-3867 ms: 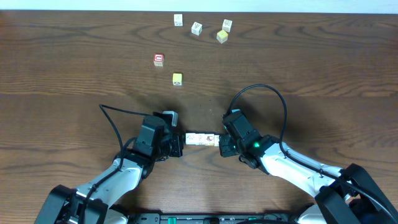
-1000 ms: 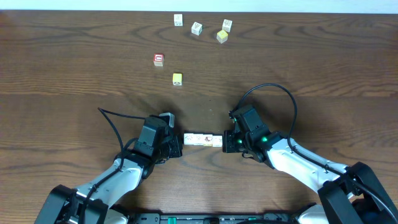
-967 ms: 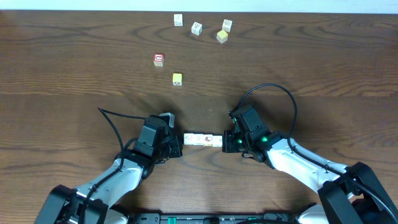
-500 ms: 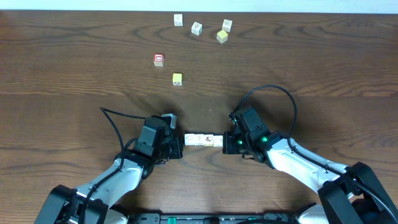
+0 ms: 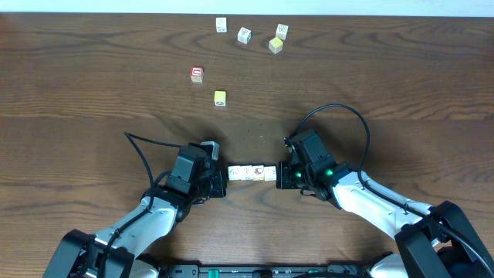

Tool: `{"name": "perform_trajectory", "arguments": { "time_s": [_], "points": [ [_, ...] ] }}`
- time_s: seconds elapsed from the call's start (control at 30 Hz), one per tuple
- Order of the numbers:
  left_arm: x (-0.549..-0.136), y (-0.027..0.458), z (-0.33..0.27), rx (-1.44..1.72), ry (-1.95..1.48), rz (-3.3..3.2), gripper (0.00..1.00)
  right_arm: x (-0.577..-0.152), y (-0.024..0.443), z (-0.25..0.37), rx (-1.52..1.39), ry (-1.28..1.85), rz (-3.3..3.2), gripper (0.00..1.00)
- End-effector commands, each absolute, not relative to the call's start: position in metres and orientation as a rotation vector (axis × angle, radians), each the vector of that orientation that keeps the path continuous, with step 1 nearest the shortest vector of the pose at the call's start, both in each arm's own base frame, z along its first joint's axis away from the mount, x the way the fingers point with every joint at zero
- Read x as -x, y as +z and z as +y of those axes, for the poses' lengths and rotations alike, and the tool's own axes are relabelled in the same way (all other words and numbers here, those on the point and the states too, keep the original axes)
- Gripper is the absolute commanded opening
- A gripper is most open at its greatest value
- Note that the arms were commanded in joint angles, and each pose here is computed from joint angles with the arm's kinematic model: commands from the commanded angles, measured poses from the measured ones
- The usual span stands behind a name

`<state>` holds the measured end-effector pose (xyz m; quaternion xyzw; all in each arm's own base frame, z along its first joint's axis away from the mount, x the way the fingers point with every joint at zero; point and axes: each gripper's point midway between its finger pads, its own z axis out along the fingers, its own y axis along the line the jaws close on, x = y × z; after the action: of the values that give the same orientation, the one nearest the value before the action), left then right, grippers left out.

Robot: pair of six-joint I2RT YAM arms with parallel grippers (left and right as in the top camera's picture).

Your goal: Lift 4 blocks

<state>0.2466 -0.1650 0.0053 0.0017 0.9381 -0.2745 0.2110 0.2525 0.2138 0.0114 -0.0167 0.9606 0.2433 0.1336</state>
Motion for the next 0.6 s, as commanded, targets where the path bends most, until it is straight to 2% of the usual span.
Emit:
{"name": "perform_trajectory", "arguments": {
  "time_s": [0.0, 0.23, 0.57],
  "points": [
    [-0.243, 0.006, -0.171, -0.048, -0.796, 2.612, 0.07, -0.245, 0.011, 0.221, 0.097, 0.772, 2.800, 0.01],
    [-0.243, 0.006, -0.170, -0.048, -0.796, 2.612, 0.07, -0.243, -0.004, 0.192, 0.089, 0.537, 2.846, 0.01],
    [-0.243, 0.006, -0.171, -0.048, -0.796, 2.611, 0.07, -0.256, 0.002, 0.193, 0.117, 0.577, 2.793, 0.01]
  ]
}}
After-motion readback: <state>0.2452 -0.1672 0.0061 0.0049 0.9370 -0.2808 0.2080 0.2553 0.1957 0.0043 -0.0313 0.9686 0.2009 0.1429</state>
